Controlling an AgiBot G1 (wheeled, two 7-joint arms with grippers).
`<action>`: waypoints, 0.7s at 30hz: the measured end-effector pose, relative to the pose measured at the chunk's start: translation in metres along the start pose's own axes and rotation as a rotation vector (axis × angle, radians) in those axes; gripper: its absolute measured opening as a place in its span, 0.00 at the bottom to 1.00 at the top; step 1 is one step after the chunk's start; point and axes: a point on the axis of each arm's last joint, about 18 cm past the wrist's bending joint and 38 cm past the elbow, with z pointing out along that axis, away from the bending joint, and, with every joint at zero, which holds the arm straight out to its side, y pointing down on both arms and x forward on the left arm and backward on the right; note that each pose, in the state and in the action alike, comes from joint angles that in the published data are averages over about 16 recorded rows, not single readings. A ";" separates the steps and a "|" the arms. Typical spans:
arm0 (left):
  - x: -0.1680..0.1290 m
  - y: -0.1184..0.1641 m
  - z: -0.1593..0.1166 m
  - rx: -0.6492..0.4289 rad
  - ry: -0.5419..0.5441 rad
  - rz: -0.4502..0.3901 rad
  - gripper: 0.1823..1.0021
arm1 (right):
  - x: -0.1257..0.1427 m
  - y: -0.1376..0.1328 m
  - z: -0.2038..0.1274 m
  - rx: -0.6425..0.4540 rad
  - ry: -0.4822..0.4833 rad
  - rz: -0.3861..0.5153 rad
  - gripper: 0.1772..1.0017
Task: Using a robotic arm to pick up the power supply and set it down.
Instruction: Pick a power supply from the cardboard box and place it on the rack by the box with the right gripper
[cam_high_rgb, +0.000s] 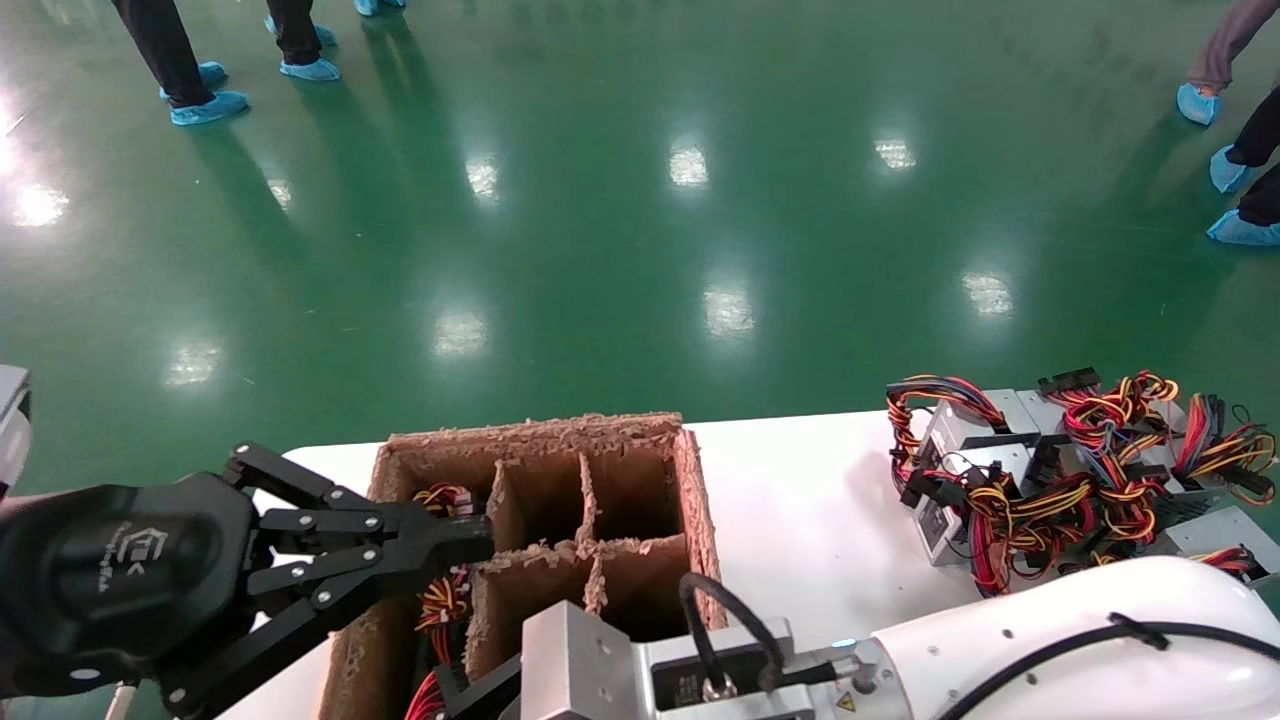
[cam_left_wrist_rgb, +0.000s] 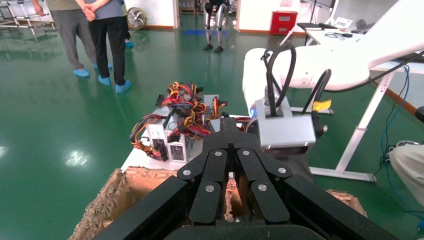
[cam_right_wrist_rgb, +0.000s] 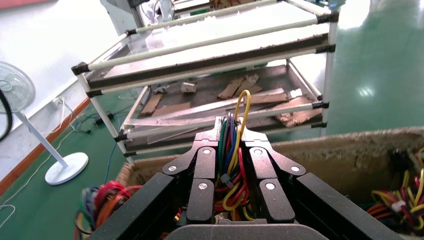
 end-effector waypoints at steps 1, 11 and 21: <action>0.000 0.000 0.000 0.000 0.000 0.000 0.01 | -0.001 -0.004 -0.003 0.010 0.002 -0.003 0.07; 0.000 0.000 0.000 0.000 0.000 0.000 0.01 | -0.017 -0.051 -0.040 0.135 0.004 -0.054 0.06; 0.000 0.000 0.000 0.000 0.000 0.000 0.01 | -0.029 -0.089 -0.070 0.265 0.000 -0.098 0.06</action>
